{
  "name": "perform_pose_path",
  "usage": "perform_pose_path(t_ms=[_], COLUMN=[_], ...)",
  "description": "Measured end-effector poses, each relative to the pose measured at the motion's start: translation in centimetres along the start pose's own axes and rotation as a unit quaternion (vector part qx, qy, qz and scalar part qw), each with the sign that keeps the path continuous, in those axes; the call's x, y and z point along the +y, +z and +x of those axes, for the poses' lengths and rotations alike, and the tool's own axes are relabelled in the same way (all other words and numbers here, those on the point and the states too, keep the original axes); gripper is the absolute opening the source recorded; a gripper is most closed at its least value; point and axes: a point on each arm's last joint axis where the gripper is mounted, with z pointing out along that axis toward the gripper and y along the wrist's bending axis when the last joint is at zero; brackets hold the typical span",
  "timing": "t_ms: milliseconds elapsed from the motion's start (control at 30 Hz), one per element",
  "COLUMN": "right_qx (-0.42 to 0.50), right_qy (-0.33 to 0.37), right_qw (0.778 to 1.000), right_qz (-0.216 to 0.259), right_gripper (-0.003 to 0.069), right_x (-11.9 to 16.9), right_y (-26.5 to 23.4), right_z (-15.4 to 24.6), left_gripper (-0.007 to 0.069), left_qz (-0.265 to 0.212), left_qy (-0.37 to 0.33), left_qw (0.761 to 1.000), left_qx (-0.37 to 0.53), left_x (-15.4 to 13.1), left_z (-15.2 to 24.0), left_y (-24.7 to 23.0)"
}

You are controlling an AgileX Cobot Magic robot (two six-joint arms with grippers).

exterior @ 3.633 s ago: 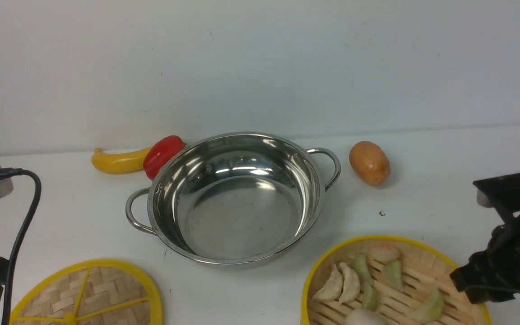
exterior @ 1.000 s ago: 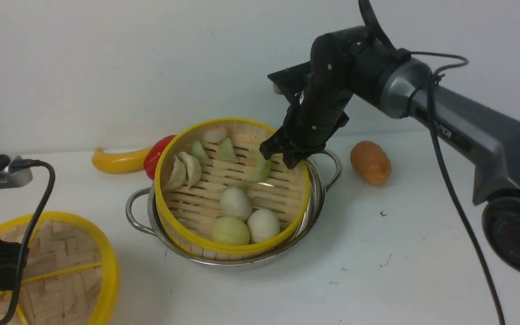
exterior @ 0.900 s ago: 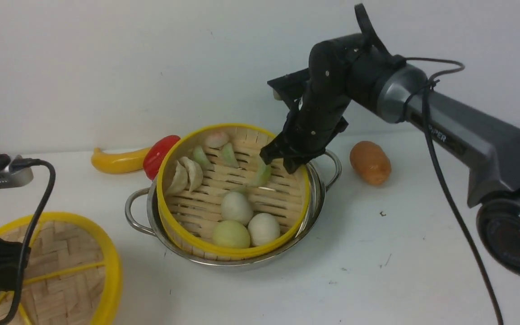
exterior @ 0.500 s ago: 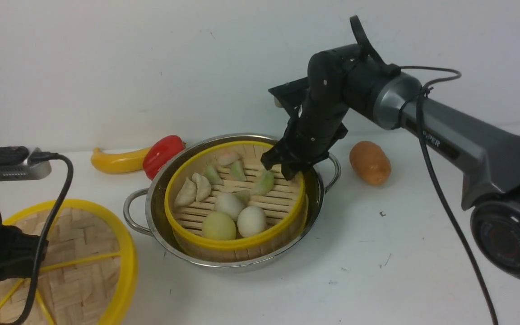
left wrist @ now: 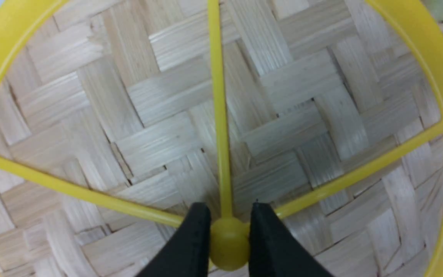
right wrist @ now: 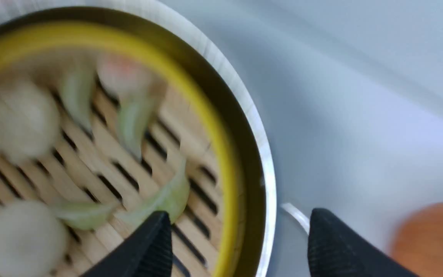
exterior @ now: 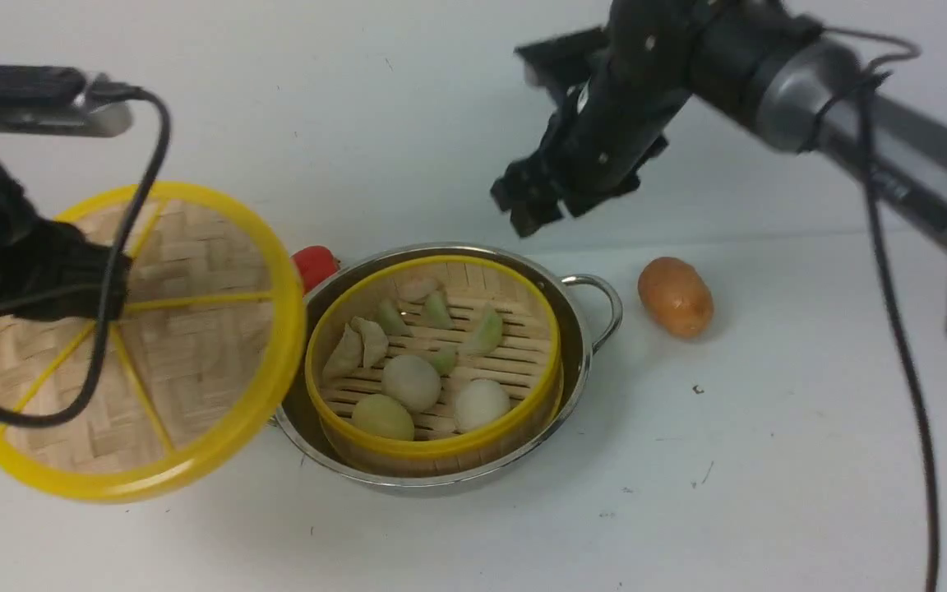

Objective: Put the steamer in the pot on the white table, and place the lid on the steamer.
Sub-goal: 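Grasp the bamboo steamer lid lying on the table by its centre knob, then place the yellow bamboo steamer lid onto the steamer in the pot with the left gripper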

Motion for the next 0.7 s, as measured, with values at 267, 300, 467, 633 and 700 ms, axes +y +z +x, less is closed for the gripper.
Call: perform_pose_path(t_ms=[267,300,467,633,700], right_qx=[-0.090,-0.088,-0.077,-0.095,-0.110], right_qy=[0.034,0.034,0.033,0.025,0.022], right_qw=[0.995,0.995,0.996,0.994,0.993], right_qz=[0.037,0.038,0.039,0.042,0.047], right_gripper=[0.0466,0.0466,0.0466,0.0467,0.0467], right_x=[-3.1,-3.1,-2.8,-2.2,-2.0], right_y=[-14.1,-15.2,-17.4,-20.9,-22.4], right_z=[1.0,1.7,3.9,5.7,6.0], left_gripper=[0.0115,0.0115,0.0115,0.0115,0.0115], left_qz=[0.066,0.070,0.078,0.091,0.094], left_qy=[0.107,0.117,0.128,0.141,0.144], left_qw=[0.991,0.989,0.985,0.980,0.978], left_qx=[0.052,0.058,0.083,0.111,0.120], left_x=[-6.7,-7.2,-7.6,-7.6,-7.6], left_z=[-6.6,-7.3,-8.9,-9.2,-9.0], left_y=[8.0,8.8,12.1,14.8,15.4])
